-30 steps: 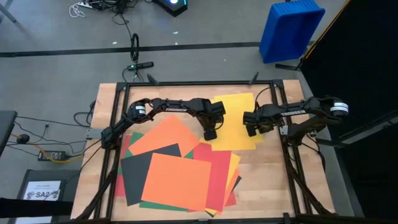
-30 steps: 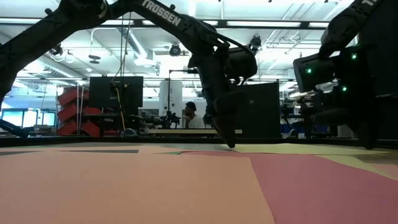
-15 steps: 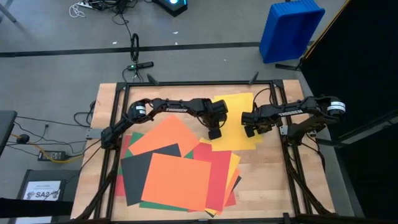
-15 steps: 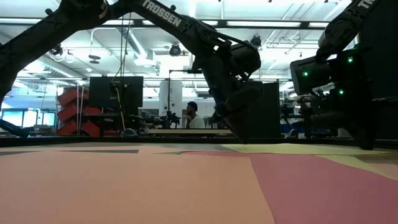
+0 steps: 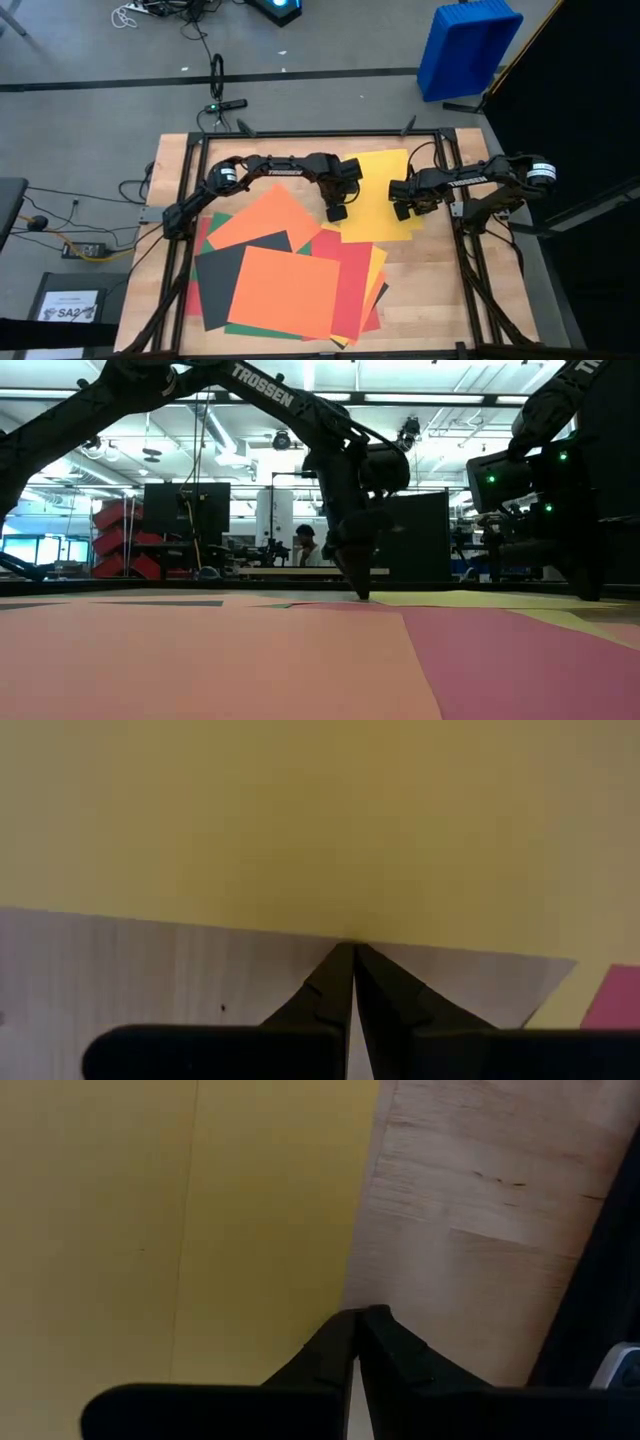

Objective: Organize paper
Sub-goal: Stack the yellow colored paper on top of the yellow colored paper

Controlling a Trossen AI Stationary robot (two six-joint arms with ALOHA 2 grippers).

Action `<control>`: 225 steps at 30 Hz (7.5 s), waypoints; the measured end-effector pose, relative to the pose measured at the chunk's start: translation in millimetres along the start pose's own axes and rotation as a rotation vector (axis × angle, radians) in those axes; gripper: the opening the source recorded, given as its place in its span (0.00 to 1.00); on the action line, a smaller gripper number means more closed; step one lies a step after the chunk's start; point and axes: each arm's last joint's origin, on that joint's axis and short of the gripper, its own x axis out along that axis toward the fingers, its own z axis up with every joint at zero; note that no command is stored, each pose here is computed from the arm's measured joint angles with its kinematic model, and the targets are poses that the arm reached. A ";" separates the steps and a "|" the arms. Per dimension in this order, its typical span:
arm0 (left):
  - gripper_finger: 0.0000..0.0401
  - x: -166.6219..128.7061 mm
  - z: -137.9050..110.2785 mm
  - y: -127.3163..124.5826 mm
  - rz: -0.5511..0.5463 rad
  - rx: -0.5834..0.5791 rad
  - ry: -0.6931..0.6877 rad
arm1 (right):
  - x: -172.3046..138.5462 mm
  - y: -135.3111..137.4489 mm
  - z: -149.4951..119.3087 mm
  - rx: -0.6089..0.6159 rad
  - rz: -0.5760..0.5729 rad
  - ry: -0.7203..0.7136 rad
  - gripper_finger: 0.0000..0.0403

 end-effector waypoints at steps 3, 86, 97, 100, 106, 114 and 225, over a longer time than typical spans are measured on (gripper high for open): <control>0.00 8.5 0.5 -2.1 -0.002 0.002 -0.001 | -0.1 0.2 0.0 0.000 0.003 0.002 0.00; 0.00 -122.0 27.2 182.1 0.019 -0.087 -0.559 | -35.5 53.8 -84.6 -0.840 0.412 -0.370 0.00; 0.00 -74.3 34.4 201.6 -0.123 -0.184 -0.626 | -24.9 66.9 -81.9 -0.878 0.396 -0.385 0.00; 0.00 -65.2 28.6 209.9 -0.144 -0.234 -0.594 | -27.8 64.0 -78.8 -0.874 0.411 -0.382 0.00; 0.00 -61.2 20.2 210.1 -0.157 -0.240 -0.513 | -27.8 63.4 -72.1 -0.845 0.416 -0.375 0.00; 0.00 -70.2 12.8 200.8 -0.222 -0.206 -0.397 | -37.9 58.7 -67.7 -0.786 0.464 -0.404 0.00; 0.00 -140.6 -143.8 85.9 -0.012 -0.246 -0.715 | -34.9 2.6 15.9 -0.811 0.491 -0.235 0.00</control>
